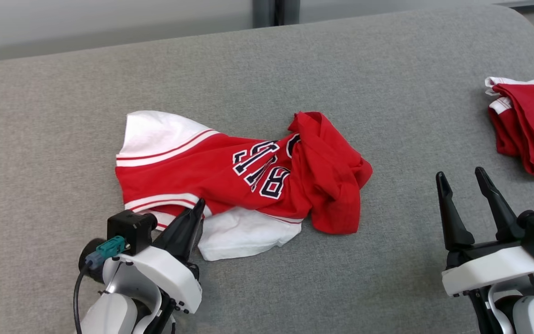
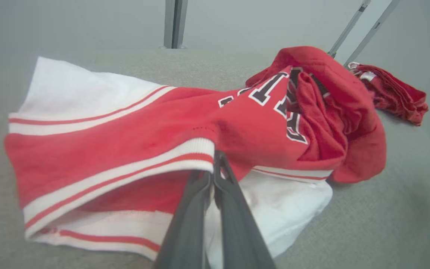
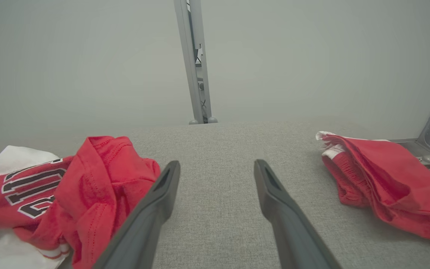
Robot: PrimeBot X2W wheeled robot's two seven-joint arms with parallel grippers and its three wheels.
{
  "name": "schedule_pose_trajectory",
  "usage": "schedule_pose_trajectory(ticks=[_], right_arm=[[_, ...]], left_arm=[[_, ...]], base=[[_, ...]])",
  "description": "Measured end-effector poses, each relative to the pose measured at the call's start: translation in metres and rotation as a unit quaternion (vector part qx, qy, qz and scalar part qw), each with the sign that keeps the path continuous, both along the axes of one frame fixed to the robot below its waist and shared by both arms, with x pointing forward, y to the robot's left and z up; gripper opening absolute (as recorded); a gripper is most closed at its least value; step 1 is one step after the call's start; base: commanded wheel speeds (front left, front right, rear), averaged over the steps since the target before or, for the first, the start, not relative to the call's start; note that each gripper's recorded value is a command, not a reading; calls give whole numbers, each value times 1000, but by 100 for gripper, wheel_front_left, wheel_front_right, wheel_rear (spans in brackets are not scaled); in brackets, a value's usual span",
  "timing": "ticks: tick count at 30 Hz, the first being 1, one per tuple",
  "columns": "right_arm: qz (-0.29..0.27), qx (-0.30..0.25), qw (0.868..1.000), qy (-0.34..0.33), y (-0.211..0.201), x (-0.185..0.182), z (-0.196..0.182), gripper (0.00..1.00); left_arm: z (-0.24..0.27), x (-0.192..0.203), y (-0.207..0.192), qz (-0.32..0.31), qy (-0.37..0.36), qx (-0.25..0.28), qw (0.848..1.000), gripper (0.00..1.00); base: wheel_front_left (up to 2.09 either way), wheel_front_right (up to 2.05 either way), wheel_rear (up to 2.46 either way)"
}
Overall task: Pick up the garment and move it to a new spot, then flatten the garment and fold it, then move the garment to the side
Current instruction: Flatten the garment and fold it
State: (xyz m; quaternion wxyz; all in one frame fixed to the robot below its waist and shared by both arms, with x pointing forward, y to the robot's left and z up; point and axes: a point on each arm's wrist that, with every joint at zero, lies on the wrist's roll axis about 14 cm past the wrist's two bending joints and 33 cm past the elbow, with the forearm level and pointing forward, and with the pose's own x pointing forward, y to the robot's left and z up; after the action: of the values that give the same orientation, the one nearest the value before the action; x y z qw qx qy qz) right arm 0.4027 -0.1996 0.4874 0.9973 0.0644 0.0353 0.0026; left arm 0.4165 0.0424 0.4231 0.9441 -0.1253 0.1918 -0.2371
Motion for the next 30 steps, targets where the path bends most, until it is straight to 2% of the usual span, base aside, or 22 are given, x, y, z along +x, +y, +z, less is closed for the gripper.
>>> schedule_pose_trajectory(ticks=[10,17,20,30], right_arm=[[1,5,1000,-19,1,2,11,100],[4,8,1000,-24,3,5,14,100],[3,8,1000,-22,3,6,13,100],[-15,8,1000,-11,-10,5,4,100]], left_arm=[[103,-4,9,-19,-137,10,990,0],[145,3,25,-24,-194,59,979,0],[138,21,32,-23,-183,84,979,0],[60,90,51,14,-83,95,992,0]], base=[[0,0,0],[0,0,0],[0,0,0],[0,0,0]])
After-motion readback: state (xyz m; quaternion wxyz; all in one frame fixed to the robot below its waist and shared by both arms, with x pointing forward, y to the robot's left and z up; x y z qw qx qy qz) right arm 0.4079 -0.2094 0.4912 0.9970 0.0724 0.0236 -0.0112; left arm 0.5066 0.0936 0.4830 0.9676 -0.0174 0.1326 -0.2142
